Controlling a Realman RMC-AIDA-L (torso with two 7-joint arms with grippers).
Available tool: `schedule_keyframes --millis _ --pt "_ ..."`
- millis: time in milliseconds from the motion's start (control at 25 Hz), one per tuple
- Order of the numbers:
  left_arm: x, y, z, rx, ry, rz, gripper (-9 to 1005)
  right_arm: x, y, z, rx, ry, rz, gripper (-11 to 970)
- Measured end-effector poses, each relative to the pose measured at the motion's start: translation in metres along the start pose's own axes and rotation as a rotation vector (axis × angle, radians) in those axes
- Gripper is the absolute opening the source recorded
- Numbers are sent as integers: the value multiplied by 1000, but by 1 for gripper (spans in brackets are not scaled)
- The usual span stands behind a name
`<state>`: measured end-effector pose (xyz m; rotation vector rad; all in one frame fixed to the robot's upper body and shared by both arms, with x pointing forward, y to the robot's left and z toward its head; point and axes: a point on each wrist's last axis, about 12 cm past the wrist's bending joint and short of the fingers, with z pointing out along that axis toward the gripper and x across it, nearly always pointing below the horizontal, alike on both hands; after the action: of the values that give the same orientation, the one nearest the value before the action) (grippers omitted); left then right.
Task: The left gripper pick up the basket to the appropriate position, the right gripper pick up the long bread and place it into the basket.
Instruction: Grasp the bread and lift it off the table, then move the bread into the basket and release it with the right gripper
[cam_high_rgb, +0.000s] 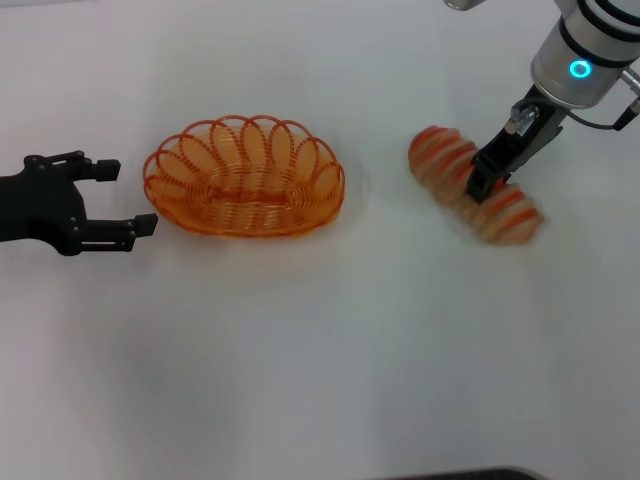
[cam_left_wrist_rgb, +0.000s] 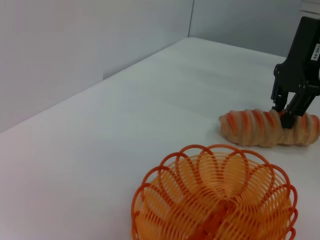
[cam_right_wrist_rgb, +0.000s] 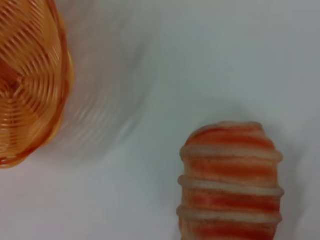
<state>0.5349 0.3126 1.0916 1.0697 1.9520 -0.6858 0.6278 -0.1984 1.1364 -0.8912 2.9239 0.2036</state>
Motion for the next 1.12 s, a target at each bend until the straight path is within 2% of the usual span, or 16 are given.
schedule_keyframes --millis 280,600,1120 --pt "0 0 0 1 0 -1 888 0 0 0 -2 -2 -7 304" --pt "1 0 0 -3 1 -3 887 0 -2 -1 0 -7 -14 216" --pt "0 1 -4 -4 3 0 886 0 -11 -16 34 -62 -36 186"
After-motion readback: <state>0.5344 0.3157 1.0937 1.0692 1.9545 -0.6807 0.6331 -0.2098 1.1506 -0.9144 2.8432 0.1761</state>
